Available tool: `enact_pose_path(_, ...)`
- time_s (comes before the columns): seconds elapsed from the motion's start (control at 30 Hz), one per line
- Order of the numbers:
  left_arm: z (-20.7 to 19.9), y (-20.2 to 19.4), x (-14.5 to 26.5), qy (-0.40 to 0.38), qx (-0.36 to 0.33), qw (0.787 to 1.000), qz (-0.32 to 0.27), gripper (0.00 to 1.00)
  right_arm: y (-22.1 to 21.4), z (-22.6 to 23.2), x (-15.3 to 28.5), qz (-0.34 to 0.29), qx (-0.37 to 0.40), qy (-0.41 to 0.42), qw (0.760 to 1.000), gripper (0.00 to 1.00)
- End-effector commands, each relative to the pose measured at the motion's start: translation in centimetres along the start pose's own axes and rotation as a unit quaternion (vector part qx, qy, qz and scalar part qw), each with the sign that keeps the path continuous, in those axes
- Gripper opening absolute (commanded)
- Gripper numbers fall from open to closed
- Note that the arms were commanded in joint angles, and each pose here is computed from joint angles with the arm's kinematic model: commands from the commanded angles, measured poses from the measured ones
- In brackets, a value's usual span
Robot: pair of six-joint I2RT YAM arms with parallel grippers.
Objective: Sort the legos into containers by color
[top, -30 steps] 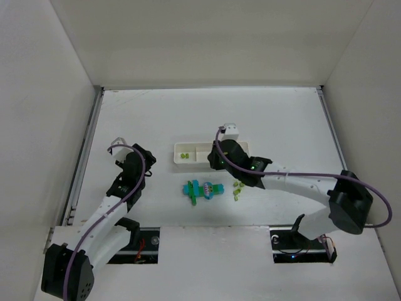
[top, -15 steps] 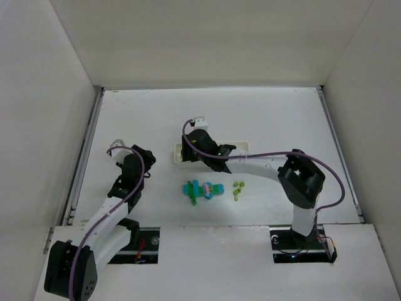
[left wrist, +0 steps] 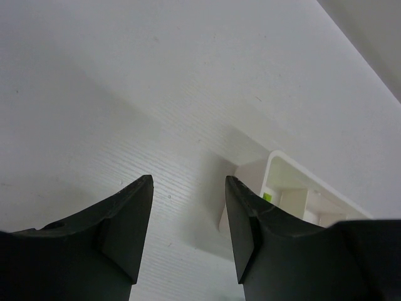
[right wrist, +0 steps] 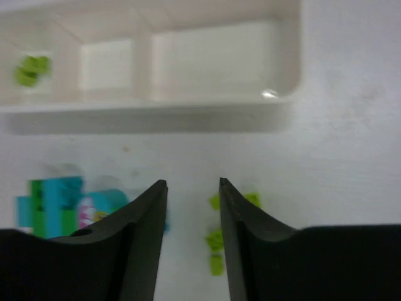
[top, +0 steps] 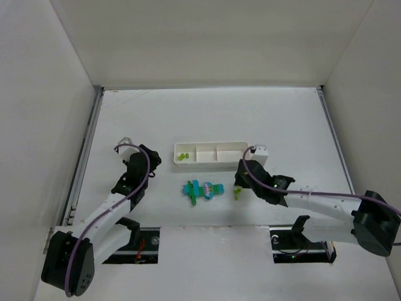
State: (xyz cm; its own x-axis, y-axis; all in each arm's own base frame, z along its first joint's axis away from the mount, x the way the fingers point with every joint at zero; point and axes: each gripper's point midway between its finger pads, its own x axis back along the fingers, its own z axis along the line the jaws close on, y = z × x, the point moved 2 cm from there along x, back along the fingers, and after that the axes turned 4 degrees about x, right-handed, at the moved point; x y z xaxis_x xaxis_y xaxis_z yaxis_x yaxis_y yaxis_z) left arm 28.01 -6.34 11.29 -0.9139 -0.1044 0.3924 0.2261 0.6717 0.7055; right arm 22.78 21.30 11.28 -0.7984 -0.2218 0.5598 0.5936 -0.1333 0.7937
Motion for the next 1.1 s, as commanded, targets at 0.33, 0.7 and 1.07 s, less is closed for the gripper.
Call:
enact_pose_path(0.33, -3.0, 2.1, 0.2, -0.037, 0.004, 0.999, -0.023, 0.47, -3.7, -3.6, -1.9, 0.049, -0.002, -0.099, 0.994, 0.41)
enact_pose_path(0.7, -3.0, 1.9, -0.1, -0.032, -0.002, 0.999, -0.016, 0.47, -4.6, -3.3, -3.5, 0.069, 0.019, -0.102, 0.992, 0.44)
enact_pose_path(1.07, -3.1, 1.8, -0.1, -0.034, -0.003, 0.999, -0.015, 0.47, 1.8, -1.5, -1.7, 0.003, 0.026, -0.099, 0.995, 0.16)
